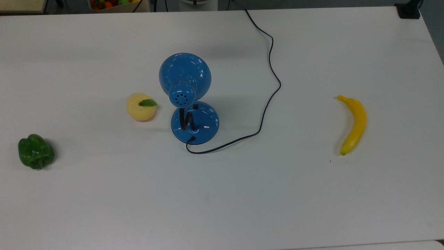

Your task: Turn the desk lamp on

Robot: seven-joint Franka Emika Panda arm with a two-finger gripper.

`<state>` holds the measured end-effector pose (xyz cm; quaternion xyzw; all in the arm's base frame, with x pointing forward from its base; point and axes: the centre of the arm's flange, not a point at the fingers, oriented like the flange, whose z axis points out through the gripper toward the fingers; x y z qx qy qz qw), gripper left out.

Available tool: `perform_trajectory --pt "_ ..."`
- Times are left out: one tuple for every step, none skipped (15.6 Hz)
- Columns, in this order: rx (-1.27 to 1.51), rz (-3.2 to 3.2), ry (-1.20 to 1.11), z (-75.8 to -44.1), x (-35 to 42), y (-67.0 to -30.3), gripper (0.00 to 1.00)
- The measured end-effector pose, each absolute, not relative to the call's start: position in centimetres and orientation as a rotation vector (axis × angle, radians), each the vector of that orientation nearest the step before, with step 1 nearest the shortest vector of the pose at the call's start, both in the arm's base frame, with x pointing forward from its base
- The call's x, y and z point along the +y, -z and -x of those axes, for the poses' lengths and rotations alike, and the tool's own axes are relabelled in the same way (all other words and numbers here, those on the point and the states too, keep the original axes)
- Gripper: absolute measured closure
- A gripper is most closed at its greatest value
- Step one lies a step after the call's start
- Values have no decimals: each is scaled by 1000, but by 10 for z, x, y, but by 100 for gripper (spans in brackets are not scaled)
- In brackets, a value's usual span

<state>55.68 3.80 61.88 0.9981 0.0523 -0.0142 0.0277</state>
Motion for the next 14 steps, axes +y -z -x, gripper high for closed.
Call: perform_trajectory --pt "161 -3082 44 -557 38 -619 10" --pt "161 -3082 44 -557 38 -619 15" --pt "161 -3082 44 -557 38 -619 32" --pt "160 -3082 45 -557 37 -619 49" --pt "159 -3082 45 -557 37 -619 63" --pt "159 -3082 45 -557 37 -618 80" --pt "159 -3082 46 -557 37 -618 96" --pt "159 -3081 52 -557 37 -616 99" --pt "159 -3081 60 -557 37 -614 99" --pt "160 -3080 79 -556 37 -608 99" --pt "162 -3080 89 -556 37 -602 99" --pt "167 -3080 79 -556 38 -590 99" --pt "172 -3081 65 -553 39 -574 99" --pt "163 -3082 53 -550 40 -560 99"
